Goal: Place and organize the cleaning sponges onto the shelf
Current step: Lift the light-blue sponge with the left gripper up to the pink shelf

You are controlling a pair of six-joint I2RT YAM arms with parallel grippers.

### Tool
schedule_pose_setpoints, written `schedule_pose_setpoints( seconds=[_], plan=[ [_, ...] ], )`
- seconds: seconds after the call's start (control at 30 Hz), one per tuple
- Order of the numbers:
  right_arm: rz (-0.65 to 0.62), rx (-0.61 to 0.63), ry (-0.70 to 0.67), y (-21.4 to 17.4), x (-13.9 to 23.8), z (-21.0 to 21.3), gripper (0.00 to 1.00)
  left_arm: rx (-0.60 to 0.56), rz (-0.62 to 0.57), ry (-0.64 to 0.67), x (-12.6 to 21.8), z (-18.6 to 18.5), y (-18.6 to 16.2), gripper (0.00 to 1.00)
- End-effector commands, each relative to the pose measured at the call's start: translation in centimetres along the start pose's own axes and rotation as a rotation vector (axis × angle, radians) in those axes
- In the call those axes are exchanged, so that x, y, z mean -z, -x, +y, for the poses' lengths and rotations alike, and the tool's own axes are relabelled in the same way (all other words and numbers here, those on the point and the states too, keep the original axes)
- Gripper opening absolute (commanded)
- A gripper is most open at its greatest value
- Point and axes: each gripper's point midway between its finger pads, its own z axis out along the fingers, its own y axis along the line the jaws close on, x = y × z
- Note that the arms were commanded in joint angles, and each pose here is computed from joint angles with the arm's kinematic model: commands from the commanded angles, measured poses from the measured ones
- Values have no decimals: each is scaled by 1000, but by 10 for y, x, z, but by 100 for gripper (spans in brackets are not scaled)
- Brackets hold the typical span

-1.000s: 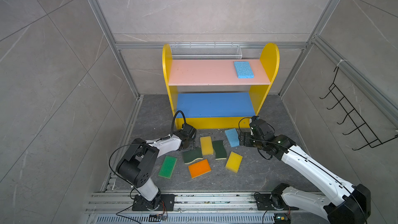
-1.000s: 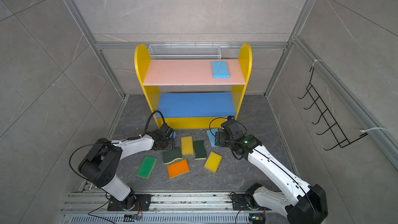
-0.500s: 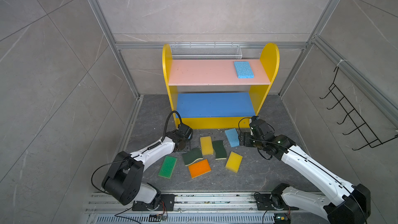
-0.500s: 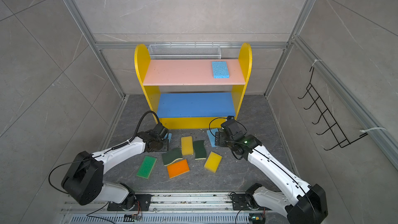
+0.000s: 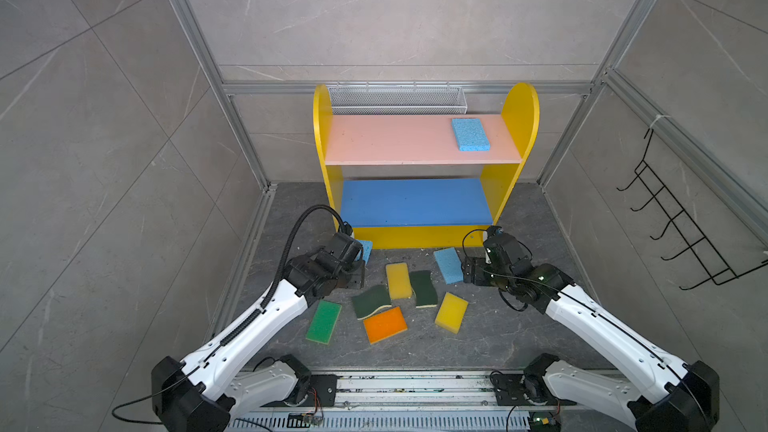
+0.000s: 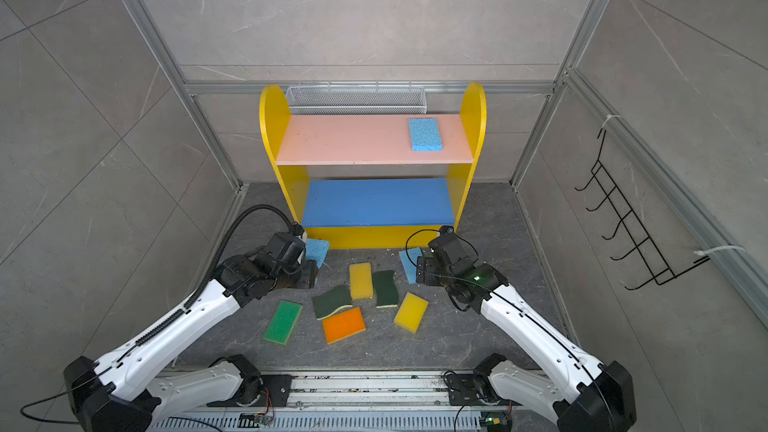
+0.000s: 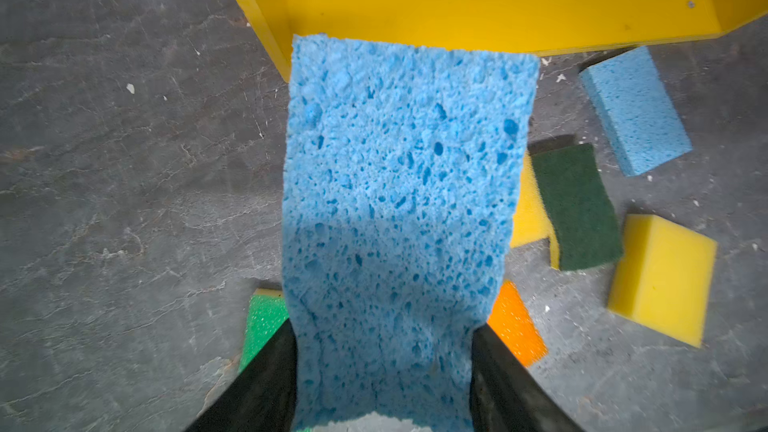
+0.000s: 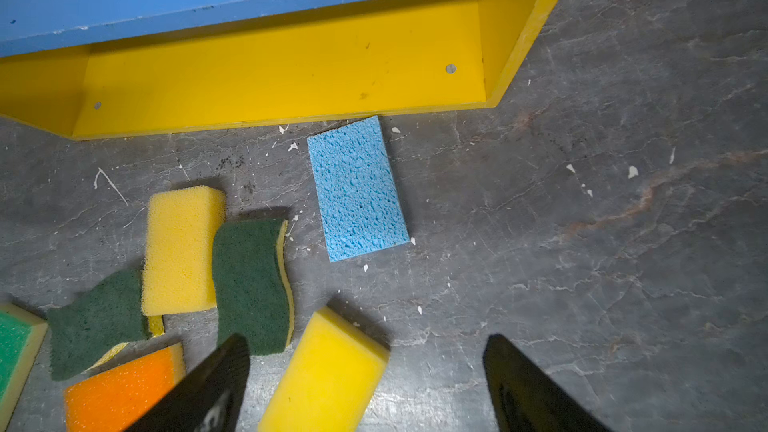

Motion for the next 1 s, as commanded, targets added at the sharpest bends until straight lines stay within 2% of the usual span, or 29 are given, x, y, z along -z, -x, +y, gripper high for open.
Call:
schedule_pose_setpoints(
  seconds=[0.0, 0.27, 0.47, 0.7, 0.97],
  plan=[
    [-10, -4, 15, 0, 4, 2, 91, -80, -39, 4, 32, -2, 10, 62],
    [-24, -7, 28, 2, 10, 3, 91, -141, -196, -39, 85, -21, 53, 62],
    [-33, -9, 39, 4, 14, 4, 91, -193, -283, -81, 107, -37, 86, 62],
    [-28, 5, 37, 2, 17, 2, 91, -225, -460, -146, 150, -57, 137, 61],
    [-39, 9, 33, -2, 27, -4, 91, -245, -595, -62, 172, -61, 190, 65]
  ],
)
